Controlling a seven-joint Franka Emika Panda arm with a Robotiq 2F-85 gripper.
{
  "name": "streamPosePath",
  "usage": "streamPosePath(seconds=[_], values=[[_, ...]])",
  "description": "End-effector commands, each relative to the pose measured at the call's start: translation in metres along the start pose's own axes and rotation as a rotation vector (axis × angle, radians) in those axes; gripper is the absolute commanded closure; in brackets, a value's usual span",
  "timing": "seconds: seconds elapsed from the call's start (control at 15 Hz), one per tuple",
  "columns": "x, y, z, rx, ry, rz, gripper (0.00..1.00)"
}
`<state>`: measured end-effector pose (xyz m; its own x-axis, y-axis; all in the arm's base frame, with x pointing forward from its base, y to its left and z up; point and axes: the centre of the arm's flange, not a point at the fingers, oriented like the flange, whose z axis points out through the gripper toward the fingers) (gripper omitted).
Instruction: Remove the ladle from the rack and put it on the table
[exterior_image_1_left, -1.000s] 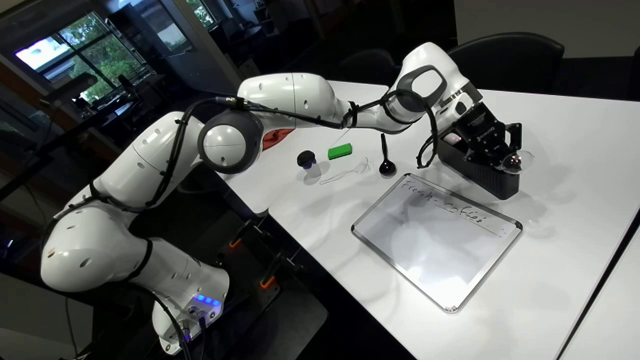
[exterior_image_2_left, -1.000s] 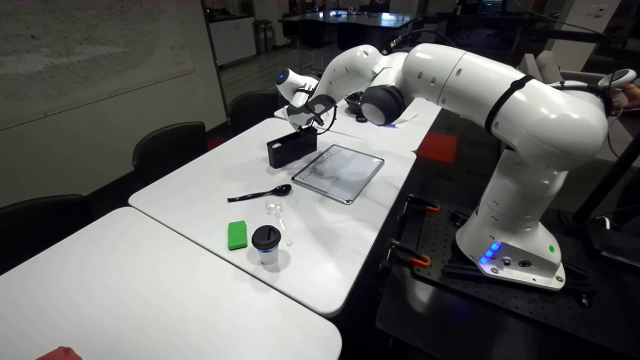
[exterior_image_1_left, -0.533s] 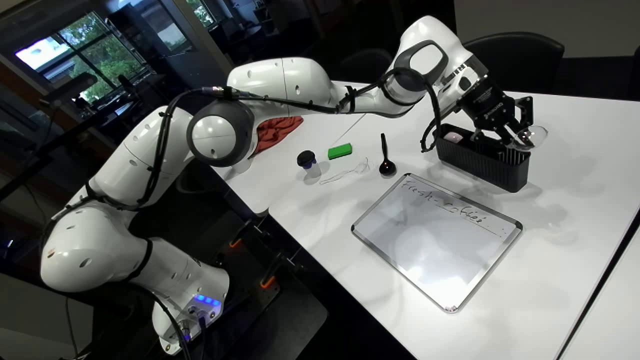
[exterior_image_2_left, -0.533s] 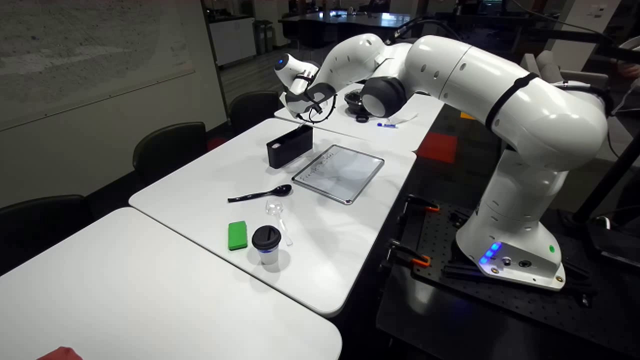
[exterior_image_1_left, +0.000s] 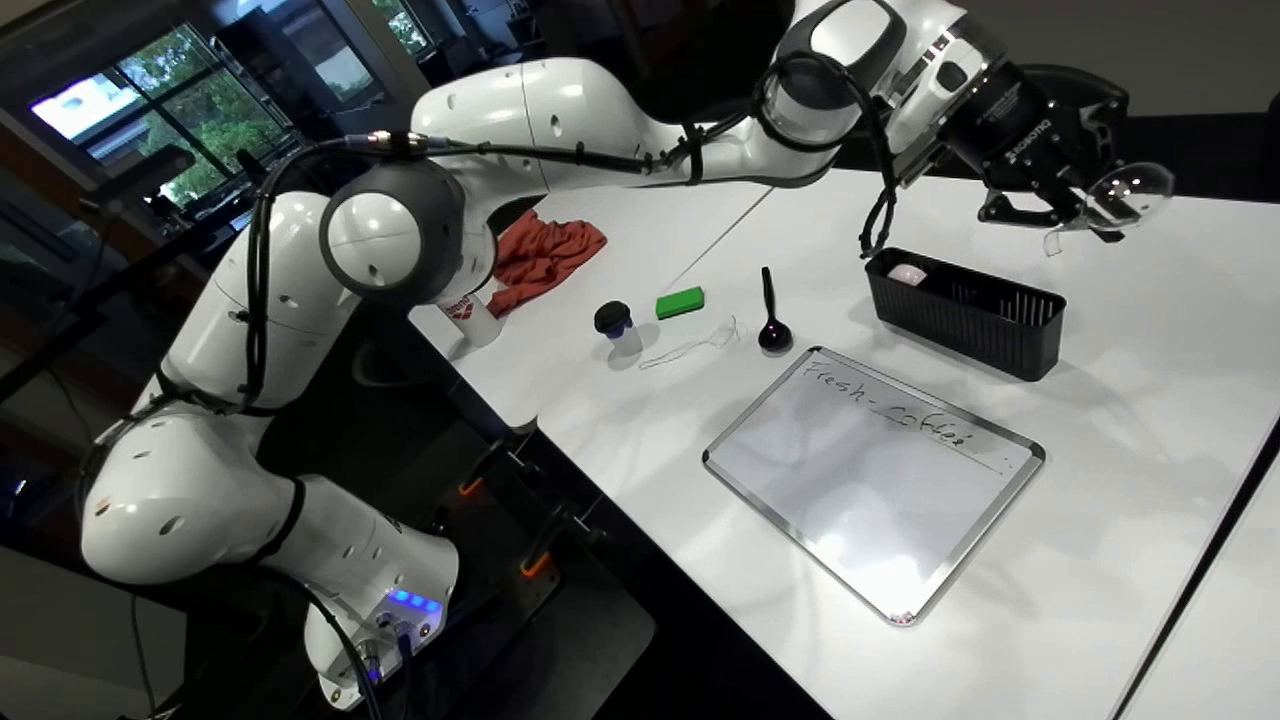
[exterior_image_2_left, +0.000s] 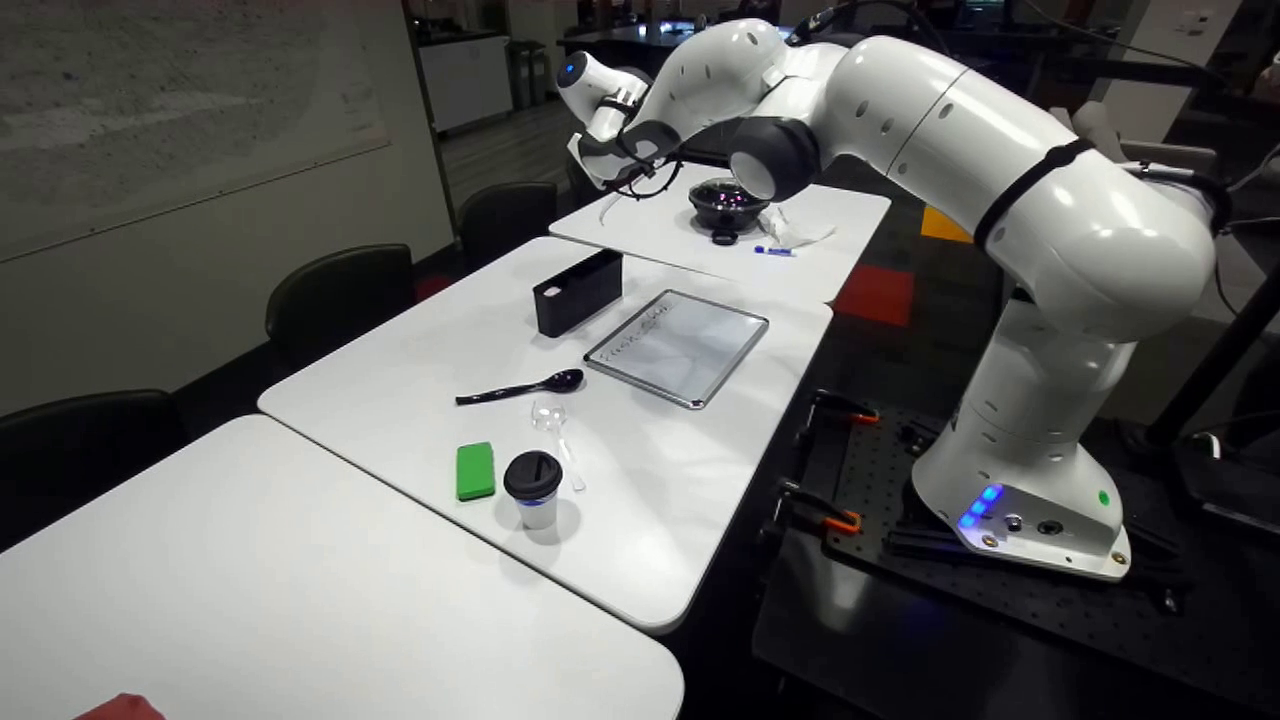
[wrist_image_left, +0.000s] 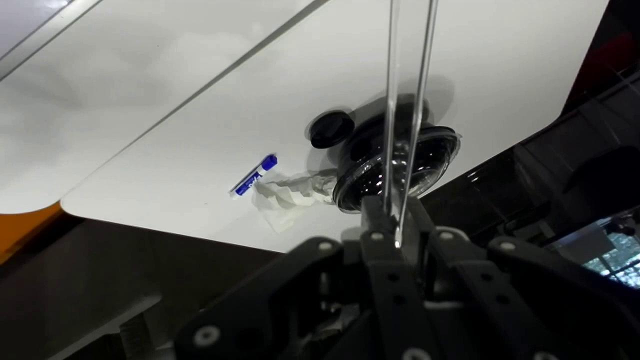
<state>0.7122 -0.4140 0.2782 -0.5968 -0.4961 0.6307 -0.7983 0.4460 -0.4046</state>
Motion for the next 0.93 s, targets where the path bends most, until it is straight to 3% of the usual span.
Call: streamPosePath(seconds=[0.0,0.27,0.87], values=[[0.036,0.029,-0.013,-0.02,0.042,0.098,0.97],[0.046,0.052,0.003,-0.08,0.06,0.242,0.97],[0.06,0.145,0.05,-0.231,0.03,0.676,0.97]])
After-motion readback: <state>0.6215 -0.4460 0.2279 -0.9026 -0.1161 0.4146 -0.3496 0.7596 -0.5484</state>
